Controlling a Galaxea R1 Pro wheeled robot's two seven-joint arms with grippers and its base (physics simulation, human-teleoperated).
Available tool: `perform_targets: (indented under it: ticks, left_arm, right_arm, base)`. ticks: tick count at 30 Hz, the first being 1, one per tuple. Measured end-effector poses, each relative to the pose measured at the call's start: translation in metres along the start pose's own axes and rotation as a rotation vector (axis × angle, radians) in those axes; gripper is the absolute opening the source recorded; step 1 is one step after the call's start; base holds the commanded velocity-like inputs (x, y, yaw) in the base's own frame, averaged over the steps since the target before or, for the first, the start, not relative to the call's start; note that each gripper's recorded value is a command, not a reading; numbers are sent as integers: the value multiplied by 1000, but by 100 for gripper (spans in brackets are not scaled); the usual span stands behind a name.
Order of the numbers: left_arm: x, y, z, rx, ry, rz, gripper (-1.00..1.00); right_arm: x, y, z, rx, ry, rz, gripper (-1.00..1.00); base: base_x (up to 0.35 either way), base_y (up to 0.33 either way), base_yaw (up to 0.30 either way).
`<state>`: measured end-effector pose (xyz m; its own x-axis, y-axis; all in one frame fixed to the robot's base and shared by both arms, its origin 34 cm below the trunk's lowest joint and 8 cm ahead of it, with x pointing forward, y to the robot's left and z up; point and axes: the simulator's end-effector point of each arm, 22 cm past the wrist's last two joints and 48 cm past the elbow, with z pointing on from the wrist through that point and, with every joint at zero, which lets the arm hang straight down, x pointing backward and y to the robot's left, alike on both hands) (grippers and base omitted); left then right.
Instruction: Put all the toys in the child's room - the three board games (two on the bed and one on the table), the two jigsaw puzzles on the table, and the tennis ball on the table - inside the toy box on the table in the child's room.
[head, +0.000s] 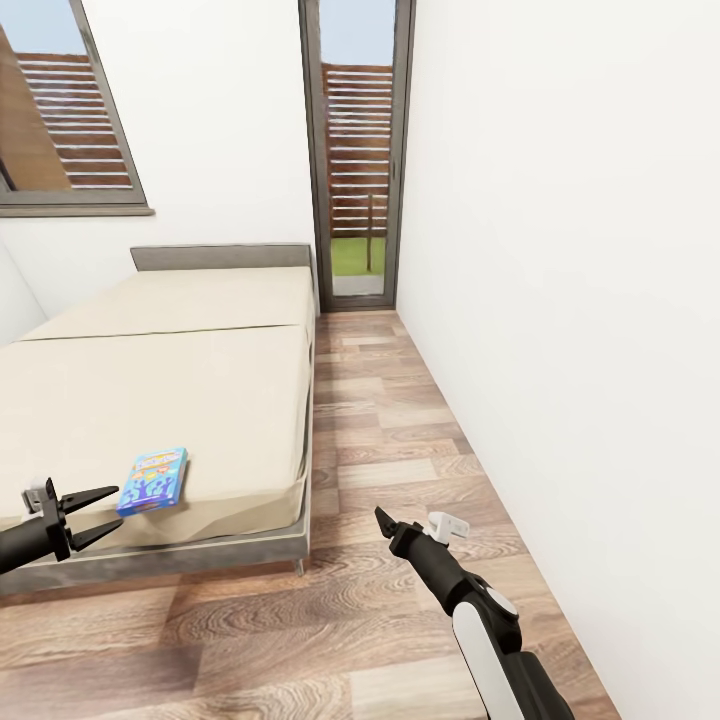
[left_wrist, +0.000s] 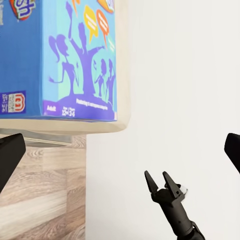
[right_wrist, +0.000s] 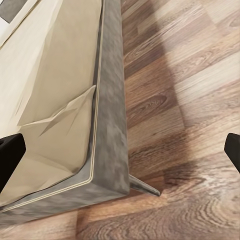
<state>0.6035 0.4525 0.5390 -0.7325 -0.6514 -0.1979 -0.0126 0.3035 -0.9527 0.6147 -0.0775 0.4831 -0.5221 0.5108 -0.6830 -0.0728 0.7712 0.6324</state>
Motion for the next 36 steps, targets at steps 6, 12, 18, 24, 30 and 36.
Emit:
perform_targets:
  ticks: [6, 12, 18, 24, 30, 36]
  left_arm:
    - [1, 2, 1, 0, 2, -3, 100]
    - [3, 11, 4, 0, 9, -19, 100]
    - [5, 22, 8, -9, 16, -36, 100]
    - [7, 35, 11, -23, 23, -54, 100]
    - [9, 41, 12, -31, 26, -62, 100]
    - [9, 41, 12, -30, 26, -62, 100]
  right_arm:
    - [2, -1, 1, 2, 3, 2, 100]
    - [11, -10, 5, 14, 22, 11, 100]
    - [21, -19, 9, 28, 40, 21, 100]
    - [31, -28, 13, 40, 59, 30, 100]
    - [36, -32, 15, 47, 68, 35, 100]
    - [36, -32, 15, 47, 68, 35, 100]
  base:
    - [0, 1, 0]
    - [0, 0, 0]
    - [0, 0, 0]
    - [0, 0, 0]
    - [0, 0, 0]
    - [0, 0, 0]
